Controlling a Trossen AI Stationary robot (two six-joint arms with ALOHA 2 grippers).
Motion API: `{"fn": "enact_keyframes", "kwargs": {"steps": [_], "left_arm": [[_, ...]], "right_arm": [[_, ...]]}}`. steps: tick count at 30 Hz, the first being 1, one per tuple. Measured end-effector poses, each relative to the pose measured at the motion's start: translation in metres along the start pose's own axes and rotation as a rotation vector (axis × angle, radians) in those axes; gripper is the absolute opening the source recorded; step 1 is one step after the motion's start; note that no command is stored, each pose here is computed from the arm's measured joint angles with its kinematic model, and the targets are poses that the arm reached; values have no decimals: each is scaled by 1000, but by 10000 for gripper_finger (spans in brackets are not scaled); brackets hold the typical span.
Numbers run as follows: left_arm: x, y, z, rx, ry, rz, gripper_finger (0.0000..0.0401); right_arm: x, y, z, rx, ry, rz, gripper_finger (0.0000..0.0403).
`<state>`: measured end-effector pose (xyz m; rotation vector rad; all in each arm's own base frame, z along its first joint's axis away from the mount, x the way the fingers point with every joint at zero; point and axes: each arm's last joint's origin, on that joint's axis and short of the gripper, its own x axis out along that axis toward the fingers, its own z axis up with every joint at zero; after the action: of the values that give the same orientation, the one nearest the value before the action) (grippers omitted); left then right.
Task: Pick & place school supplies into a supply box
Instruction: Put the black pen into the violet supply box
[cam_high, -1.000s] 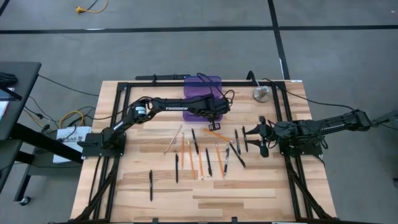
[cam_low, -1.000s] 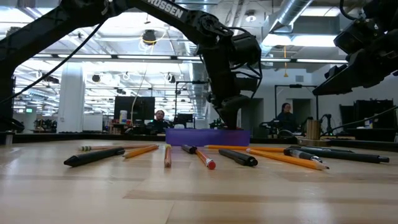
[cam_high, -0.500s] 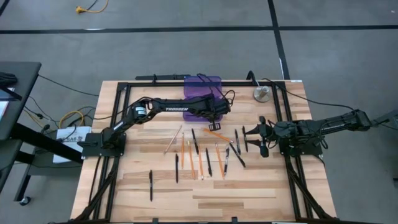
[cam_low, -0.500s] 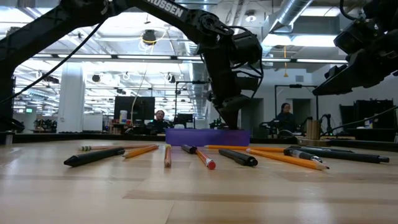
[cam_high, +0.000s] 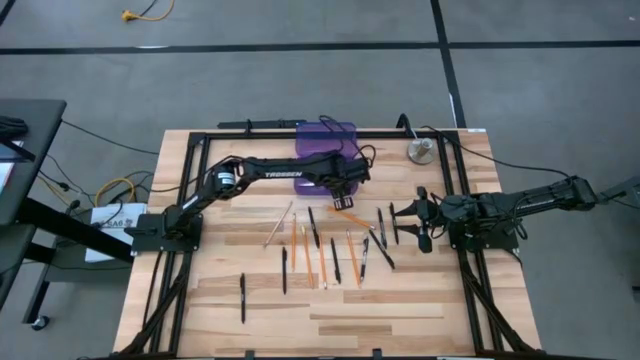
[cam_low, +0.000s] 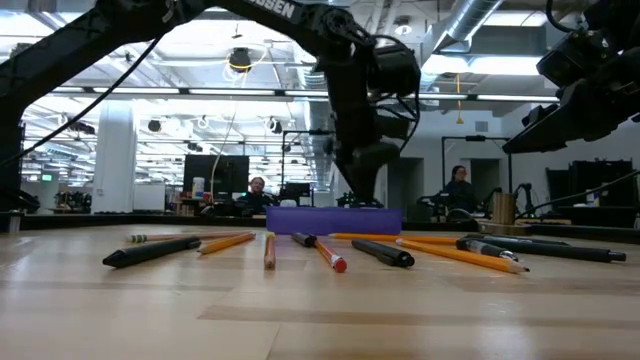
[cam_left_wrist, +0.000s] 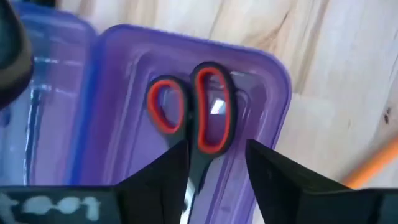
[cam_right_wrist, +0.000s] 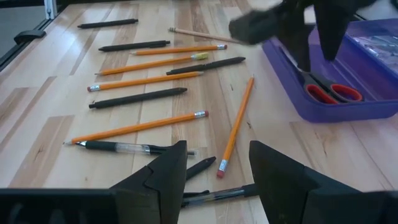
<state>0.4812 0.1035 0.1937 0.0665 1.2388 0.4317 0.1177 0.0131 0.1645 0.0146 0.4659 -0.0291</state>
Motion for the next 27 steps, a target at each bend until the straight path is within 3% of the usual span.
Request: {"fn": "enact_keyframes", "kwargs": {"steps": [3,8,13,21,27], "left_arm": [[-19,4,-1,-40,69,19,153],[-65,4,-5,-62,150,146,153],[-125,-2,-17,-118,133,131,153],[-229,-15,-59,-274,-26,54,153],[-250,-33,-107,-430,-48,94,153]], "right_arm": [[0,0,0,0,0,0,169],[0,0,0,16,1,1,169],[0,0,0,17,1,0,169],[0,0,0,17,0,1,169],[0,0,0,23,0,1,169]]}}
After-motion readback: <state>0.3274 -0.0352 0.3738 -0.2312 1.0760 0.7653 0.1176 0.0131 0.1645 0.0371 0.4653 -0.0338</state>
